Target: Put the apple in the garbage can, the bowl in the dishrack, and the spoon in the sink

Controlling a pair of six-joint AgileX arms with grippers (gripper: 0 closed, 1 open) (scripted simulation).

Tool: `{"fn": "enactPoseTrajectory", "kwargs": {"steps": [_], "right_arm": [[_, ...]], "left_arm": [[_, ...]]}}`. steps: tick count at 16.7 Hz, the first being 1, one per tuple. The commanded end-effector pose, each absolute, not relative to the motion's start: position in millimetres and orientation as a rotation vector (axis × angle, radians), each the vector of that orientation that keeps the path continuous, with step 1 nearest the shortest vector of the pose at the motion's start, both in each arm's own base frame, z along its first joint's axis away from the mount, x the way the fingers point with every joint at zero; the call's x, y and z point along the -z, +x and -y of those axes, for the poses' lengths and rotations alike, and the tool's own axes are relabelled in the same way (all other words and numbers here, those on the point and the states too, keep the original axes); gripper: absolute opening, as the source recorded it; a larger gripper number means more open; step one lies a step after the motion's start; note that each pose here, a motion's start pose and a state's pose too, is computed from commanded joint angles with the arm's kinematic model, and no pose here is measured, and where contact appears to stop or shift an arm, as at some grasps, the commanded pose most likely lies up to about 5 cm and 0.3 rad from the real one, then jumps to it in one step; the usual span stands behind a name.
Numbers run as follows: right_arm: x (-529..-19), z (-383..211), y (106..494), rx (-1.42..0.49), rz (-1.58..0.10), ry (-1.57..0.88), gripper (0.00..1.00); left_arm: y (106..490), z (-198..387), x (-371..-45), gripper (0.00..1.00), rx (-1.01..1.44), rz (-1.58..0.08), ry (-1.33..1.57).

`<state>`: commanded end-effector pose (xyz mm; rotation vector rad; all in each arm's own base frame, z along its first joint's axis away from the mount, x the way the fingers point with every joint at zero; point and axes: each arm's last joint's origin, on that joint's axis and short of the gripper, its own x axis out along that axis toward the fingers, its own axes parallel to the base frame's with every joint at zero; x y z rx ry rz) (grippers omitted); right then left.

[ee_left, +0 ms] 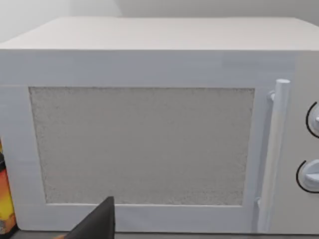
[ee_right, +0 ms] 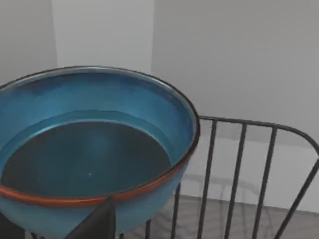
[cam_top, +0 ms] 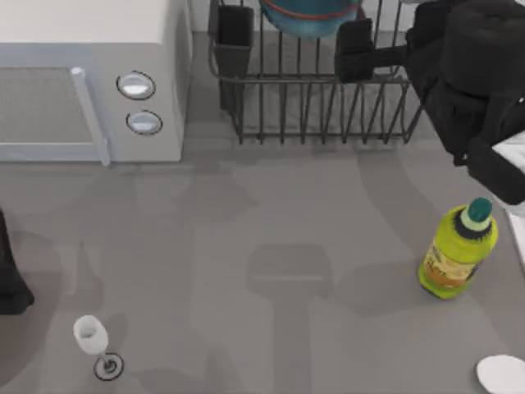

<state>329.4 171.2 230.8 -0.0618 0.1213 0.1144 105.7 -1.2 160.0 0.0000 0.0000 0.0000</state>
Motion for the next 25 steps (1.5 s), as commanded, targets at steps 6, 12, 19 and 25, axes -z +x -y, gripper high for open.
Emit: {"fn": "enactPoseTrajectory", "kwargs": {"steps": [6,12,19,25], "right_arm": [[-225,-73,232,-0.163,-0.199,-0.054,1.00],[-192,-18,140,-0.109,-0.124,-0.011,1.00],[-161,0,107,-0.012,-0.013,0.000,1.00],[-160,1,106,0.000,0.000,0.000,1.00]], "left_arm": [[106,1,-160,1.00,0.000,0.000,0.000],[106,1,-160,1.00,0.000,0.000,0.000],[106,1,-160,1.00,0.000,0.000,0.000],[106,1,-160,1.00,0.000,0.000,0.000]]}}
